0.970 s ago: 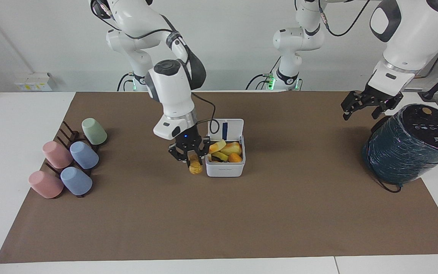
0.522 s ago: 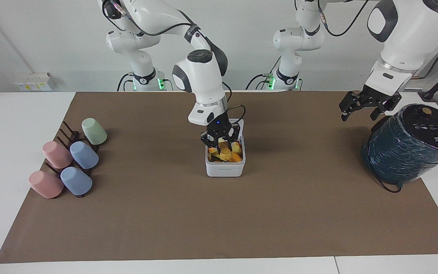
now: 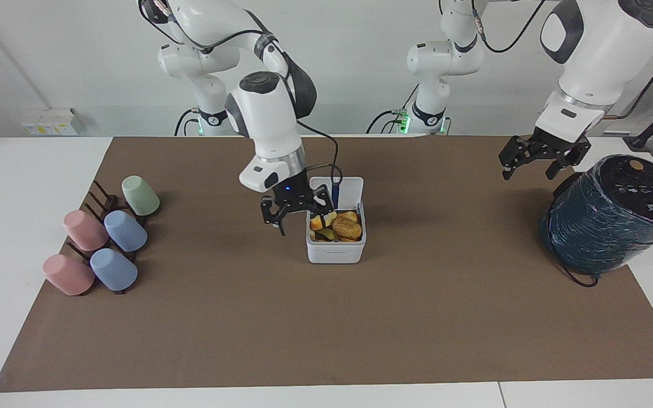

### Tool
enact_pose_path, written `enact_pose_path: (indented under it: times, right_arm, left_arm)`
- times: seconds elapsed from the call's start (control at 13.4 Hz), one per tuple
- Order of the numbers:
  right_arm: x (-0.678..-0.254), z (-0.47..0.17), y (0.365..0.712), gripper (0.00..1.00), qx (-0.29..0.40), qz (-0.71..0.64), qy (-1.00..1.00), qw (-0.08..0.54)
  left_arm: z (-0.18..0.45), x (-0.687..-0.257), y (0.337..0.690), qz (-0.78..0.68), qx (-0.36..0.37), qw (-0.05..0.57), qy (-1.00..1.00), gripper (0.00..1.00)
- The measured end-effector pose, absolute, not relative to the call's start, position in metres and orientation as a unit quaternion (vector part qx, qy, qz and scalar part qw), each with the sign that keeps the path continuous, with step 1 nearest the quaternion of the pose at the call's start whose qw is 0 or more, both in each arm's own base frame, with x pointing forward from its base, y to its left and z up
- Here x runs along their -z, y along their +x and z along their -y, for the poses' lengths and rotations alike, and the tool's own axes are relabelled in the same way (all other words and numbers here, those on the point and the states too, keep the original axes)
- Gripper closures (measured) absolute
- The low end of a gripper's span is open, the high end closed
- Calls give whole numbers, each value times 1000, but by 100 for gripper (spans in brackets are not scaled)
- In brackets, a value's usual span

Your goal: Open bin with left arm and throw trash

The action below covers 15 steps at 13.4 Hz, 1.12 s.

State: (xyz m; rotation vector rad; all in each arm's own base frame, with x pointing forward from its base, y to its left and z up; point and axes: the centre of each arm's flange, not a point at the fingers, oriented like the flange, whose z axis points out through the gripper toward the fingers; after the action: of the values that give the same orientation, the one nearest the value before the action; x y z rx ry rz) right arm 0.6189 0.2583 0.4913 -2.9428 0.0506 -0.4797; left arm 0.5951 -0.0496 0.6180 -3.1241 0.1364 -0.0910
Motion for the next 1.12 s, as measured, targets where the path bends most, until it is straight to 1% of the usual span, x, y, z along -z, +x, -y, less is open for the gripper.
enact_pose_path:
  times: [0.15, 0.3, 0.6, 0.75, 0.97, 1.12]
  right_arm:
    - [-510, -215, 626, 0, 162, -49, -983, 69]
    - [-519, -188, 629, 0, 161, -68, -983, 62]
    - [-523, -168, 627, 0, 144, -82, -985, 49]
    - [-532, -144, 627, 0, 142, -97, -984, 41]
    - [-552, -105, 620, 0, 134, -91, -987, 22]
    - [-571, -78, 610, 0, 125, -81, -989, 8]
  left_arm:
    - [49, -620, 598, -43, 41, 6, -998, 0]
    - [48, -620, 599, -42, 45, 6, -998, 0]
    - [47, -621, 600, -41, 50, 6, -998, 0]
    - [45, -620, 600, -40, 50, 6, -998, 0]
    - [44, -621, 601, -39, 53, 7, -998, 0]
    - [44, -621, 601, -39, 54, 7, -998, 0]
